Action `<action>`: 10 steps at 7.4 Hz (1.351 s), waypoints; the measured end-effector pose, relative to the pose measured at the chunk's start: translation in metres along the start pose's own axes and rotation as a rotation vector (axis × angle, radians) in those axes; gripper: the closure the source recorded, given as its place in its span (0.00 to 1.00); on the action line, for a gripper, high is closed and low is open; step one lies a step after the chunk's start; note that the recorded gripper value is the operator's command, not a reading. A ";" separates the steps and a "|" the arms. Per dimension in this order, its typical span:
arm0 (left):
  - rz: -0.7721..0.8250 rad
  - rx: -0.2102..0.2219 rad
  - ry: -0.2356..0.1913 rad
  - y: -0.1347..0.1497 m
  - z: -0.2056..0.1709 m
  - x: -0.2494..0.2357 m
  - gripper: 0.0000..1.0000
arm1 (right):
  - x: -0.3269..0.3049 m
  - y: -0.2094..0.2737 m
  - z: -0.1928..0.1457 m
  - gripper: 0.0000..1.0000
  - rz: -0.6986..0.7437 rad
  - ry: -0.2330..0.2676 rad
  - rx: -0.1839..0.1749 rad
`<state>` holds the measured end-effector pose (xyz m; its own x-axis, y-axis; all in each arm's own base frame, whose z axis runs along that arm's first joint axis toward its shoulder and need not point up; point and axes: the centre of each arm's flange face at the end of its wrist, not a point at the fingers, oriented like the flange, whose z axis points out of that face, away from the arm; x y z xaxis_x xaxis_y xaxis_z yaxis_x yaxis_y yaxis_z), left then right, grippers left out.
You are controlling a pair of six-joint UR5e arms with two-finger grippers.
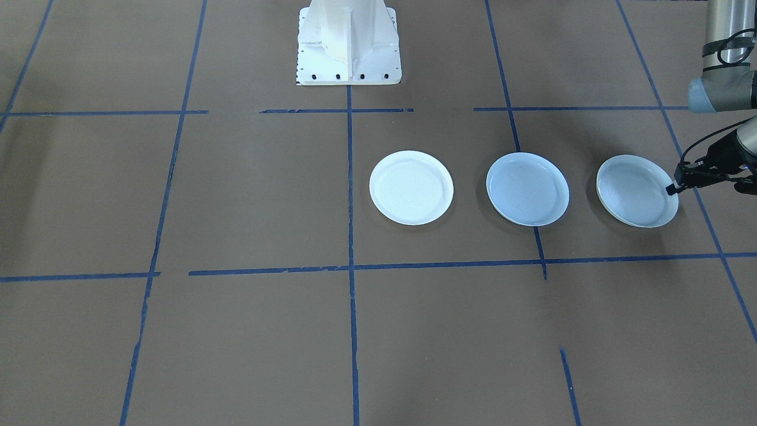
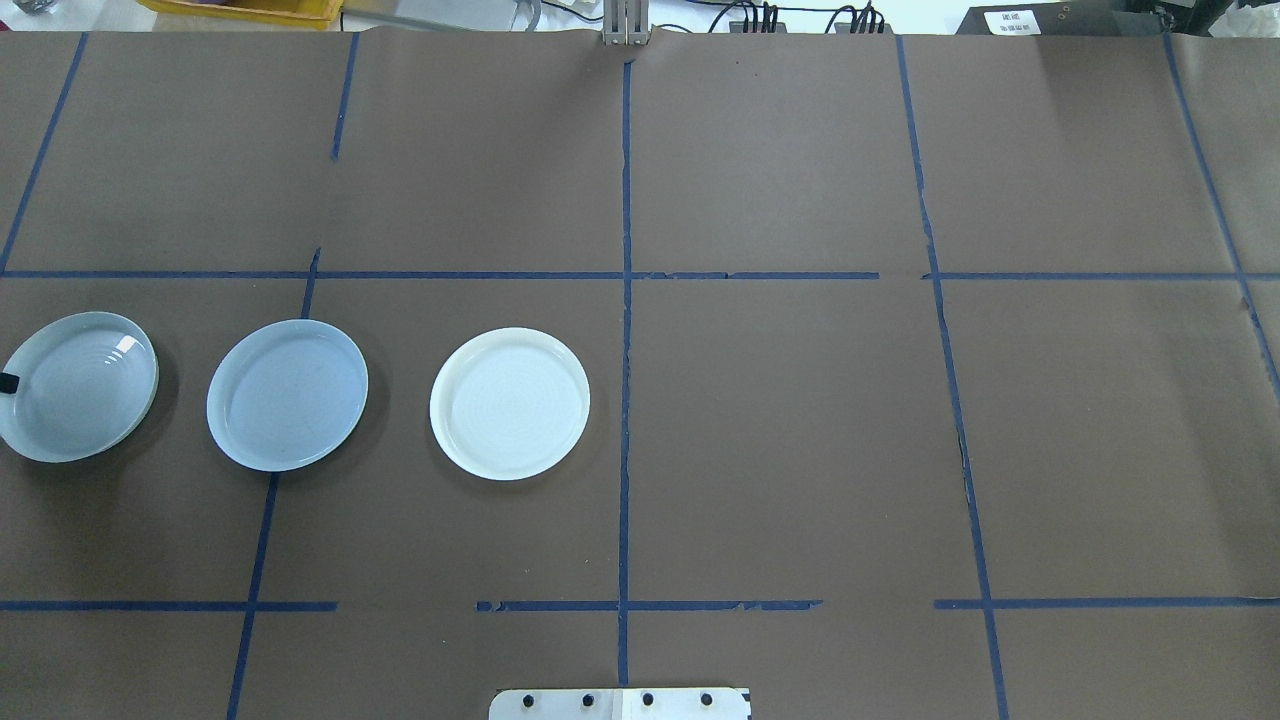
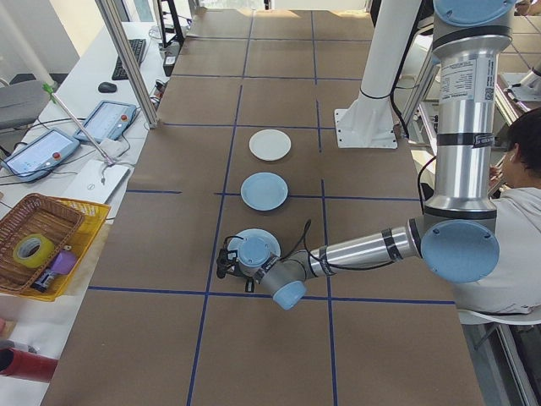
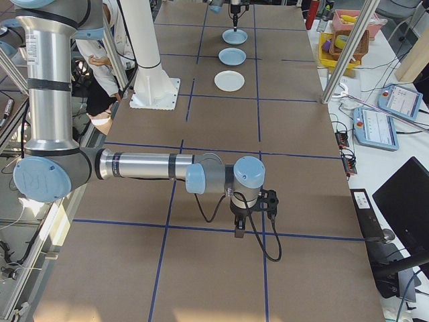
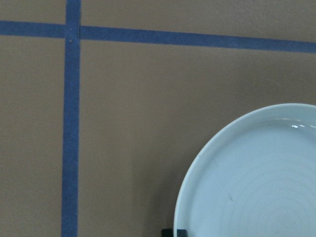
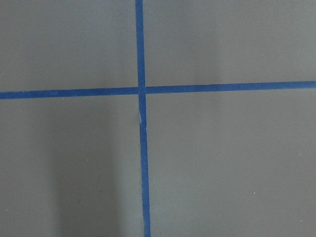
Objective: Stack plate in center
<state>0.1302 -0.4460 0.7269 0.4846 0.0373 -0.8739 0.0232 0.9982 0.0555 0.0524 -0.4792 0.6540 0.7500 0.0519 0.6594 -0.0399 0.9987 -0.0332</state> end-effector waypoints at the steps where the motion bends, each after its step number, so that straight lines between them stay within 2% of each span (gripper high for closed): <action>1: 0.011 -0.034 0.061 0.002 -0.006 0.013 1.00 | 0.000 0.000 0.000 0.00 0.000 0.000 0.000; 2: 0.014 -0.042 0.106 0.001 -0.018 0.029 1.00 | 0.000 0.000 0.000 0.00 -0.001 0.000 0.000; 4: -0.057 0.004 0.144 -0.012 -0.045 0.068 1.00 | 0.000 0.000 0.000 0.00 -0.001 0.000 0.000; 6: -0.156 0.093 0.119 -0.025 -0.051 0.107 1.00 | 0.000 0.000 0.000 0.00 0.000 0.000 0.000; 7: -0.187 0.114 0.103 -0.025 -0.038 0.127 1.00 | 0.000 0.000 0.000 0.00 0.000 0.000 0.000; 8: -0.206 0.118 0.093 -0.020 -0.022 0.147 1.00 | 0.000 0.000 0.000 0.00 0.000 0.000 0.000; 10: -0.220 0.107 0.101 -0.005 0.005 0.191 1.00 | 0.000 0.000 0.000 0.00 0.000 0.000 0.000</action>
<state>0.2271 -0.4438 0.5617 0.3685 -0.1698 -0.9140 0.2130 0.9724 -0.0948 0.0522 -0.4792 0.6540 0.7498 0.0516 0.6596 -0.0396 0.9987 -0.0331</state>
